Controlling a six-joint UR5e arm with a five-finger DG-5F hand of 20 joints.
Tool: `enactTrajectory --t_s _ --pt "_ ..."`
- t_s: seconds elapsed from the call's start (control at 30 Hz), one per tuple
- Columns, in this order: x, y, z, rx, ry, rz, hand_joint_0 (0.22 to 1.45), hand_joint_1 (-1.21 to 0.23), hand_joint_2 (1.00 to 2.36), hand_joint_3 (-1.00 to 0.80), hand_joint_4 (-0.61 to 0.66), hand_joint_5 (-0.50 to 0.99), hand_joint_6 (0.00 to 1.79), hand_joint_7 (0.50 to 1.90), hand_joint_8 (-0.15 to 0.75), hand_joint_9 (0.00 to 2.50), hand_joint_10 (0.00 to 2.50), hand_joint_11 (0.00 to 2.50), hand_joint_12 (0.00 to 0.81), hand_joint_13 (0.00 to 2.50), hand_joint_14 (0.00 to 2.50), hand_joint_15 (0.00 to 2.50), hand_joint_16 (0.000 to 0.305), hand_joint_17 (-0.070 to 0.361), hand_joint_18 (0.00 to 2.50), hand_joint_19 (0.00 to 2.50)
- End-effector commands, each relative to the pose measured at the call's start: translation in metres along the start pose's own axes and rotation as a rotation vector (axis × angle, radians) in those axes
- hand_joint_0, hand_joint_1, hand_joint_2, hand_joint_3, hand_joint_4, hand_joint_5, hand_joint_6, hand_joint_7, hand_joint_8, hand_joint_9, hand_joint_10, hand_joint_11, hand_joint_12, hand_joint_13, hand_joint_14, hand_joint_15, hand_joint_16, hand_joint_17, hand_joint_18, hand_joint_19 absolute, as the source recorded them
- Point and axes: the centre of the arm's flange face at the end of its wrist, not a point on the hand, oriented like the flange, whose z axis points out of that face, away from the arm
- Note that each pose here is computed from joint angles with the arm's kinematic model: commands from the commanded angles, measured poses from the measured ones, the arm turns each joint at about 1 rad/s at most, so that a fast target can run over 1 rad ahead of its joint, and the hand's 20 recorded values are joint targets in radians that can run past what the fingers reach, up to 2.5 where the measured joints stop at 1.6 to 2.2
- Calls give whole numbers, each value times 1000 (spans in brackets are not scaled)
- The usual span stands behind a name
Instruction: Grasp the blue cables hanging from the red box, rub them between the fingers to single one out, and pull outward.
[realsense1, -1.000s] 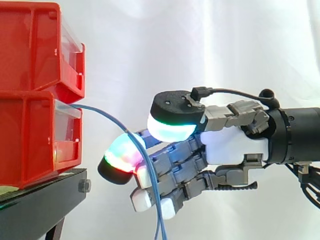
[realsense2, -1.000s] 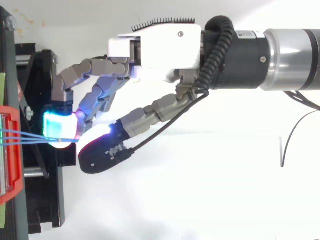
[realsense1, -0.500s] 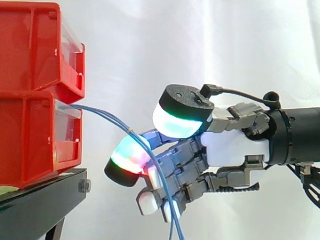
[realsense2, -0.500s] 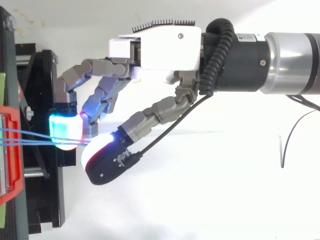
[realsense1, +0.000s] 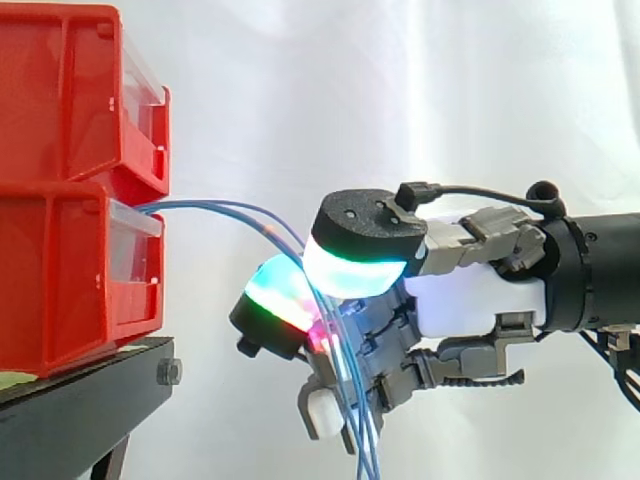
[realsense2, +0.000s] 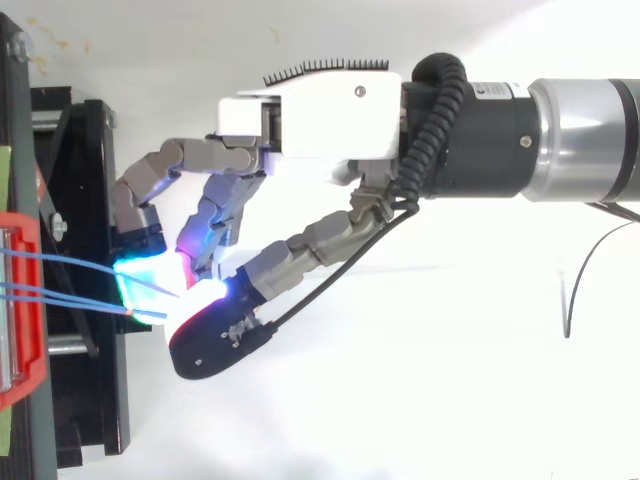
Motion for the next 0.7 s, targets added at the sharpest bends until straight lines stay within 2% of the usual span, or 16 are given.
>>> enactTrajectory --t_s 0.0,0.17,0.5,0.6,0.67 --pt "1 3 1 -2 1 4 640 -825 1014 -249 84 -153 896 1253 256 957 12 771 354 924 18 618 41 93 793 720" --pt "4 1 1 0 6 3 625 -806 1013 -300 132 -151 890 1230 257 966 12 759 354 925 18 622 41 92 786 729" --pt "7 2 1 4 8 12 607 -752 1013 -283 153 -139 873 1318 267 1000 11 775 360 936 20 628 42 94 788 739" --pt "7 2 1 6 10 14 637 -799 1013 -289 123 -153 888 1272 254 955 12 764 357 933 19 634 42 94 796 723" --pt "6 8 0 -2 10 16 657 -833 1013 -306 107 -168 898 1220 252 918 10 775 357 919 19 628 42 95 800 711"
